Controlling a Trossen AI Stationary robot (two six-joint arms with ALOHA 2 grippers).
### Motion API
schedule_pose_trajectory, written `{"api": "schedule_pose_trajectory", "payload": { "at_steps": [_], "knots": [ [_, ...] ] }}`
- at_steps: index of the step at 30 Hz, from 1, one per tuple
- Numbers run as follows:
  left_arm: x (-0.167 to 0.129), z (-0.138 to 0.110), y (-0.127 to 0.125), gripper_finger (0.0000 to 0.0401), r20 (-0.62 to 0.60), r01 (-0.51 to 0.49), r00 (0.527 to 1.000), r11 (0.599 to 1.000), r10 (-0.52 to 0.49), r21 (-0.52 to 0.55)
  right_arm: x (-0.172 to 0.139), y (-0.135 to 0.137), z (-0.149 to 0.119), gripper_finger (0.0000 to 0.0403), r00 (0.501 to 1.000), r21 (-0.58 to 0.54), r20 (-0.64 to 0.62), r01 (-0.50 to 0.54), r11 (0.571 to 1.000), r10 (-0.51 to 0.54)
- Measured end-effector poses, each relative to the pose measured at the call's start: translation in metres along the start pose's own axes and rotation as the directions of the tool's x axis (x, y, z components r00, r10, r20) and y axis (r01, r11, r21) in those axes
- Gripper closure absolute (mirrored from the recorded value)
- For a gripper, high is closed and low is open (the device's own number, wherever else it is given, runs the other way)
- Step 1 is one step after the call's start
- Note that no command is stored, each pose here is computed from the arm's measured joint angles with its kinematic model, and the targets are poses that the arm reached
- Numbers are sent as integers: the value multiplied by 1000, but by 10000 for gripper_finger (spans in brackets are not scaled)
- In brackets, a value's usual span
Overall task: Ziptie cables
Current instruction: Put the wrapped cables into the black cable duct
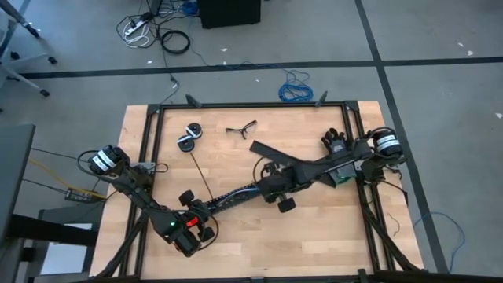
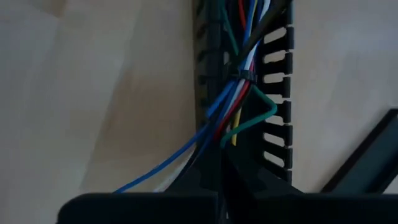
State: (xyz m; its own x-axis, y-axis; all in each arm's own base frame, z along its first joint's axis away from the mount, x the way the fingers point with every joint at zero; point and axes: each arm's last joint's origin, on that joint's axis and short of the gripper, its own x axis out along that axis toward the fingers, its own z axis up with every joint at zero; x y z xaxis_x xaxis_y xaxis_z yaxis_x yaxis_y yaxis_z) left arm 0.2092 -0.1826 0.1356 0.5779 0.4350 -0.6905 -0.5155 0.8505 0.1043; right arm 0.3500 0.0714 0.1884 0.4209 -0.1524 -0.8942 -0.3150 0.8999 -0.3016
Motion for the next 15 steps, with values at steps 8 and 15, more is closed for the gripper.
{"api": "schedule_pose_trajectory", "payload": {
  "at_steps": [8, 15],
  "knots": [
    [0, 1, 0, 401, 8, 2, 1000, 1000, -2, -5, -23, -15, -4, 403, 998, 6, 23, 58, 998, -58],
    [0, 1, -1, 401, 10, 9, 1000, 1000, -9, -13, -12, -26, -11, 402, 998, 14, -16, 62, 998, -62]
  ]
}}
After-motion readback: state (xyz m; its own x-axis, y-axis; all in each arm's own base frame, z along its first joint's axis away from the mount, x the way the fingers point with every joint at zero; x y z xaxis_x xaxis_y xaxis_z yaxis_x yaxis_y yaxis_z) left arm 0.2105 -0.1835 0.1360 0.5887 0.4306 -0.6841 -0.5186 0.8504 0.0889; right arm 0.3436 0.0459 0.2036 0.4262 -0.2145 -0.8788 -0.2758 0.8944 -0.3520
